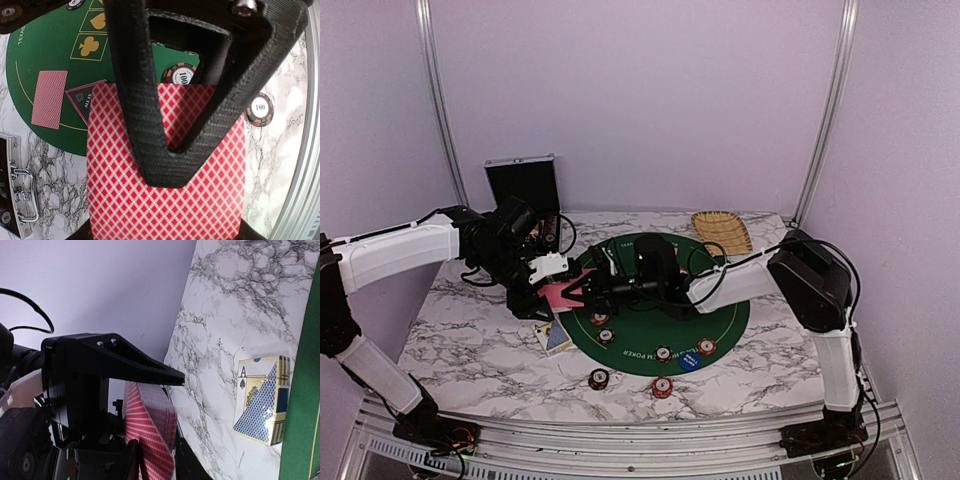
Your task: Distribute texas hold em gaming equipment
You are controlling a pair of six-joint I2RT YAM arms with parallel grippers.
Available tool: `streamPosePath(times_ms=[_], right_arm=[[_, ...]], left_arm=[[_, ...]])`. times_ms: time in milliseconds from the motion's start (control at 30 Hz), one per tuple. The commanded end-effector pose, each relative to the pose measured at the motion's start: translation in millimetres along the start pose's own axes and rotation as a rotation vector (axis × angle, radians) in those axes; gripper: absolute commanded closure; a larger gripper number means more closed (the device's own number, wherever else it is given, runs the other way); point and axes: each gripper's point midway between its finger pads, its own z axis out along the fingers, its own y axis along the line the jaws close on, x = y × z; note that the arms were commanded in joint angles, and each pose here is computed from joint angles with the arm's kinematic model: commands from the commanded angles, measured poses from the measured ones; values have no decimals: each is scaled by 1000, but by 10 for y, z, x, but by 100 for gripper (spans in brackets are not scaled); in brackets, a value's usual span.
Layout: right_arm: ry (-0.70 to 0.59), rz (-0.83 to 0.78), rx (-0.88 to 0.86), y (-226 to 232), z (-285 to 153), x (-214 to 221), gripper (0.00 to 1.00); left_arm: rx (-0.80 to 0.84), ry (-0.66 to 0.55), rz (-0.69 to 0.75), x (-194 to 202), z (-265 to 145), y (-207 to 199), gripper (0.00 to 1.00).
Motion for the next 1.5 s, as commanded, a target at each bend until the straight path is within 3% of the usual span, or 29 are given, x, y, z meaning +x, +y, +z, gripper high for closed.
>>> streamPosePath(times_ms=[0, 433, 700, 1033, 1467], right_arm=[[-27, -16, -16, 166, -111, -69, 81], [-50, -26, -8, 232, -294, -97, 98], [-52, -20, 38, 135, -478, -86, 100], [-97, 9, 168, -190, -1199, -52, 100], [-144, 67, 480, -910, -2196, 141, 100]], left_arm=[[-17, -33, 10, -88, -78, 27, 96], [-13, -30, 10, -80, -61, 24, 96], [-17, -29, 12, -73, -69, 24, 96], [-19, -28, 12, -62, -72, 18, 96], [-14, -25, 9, -61, -79, 12, 96]])
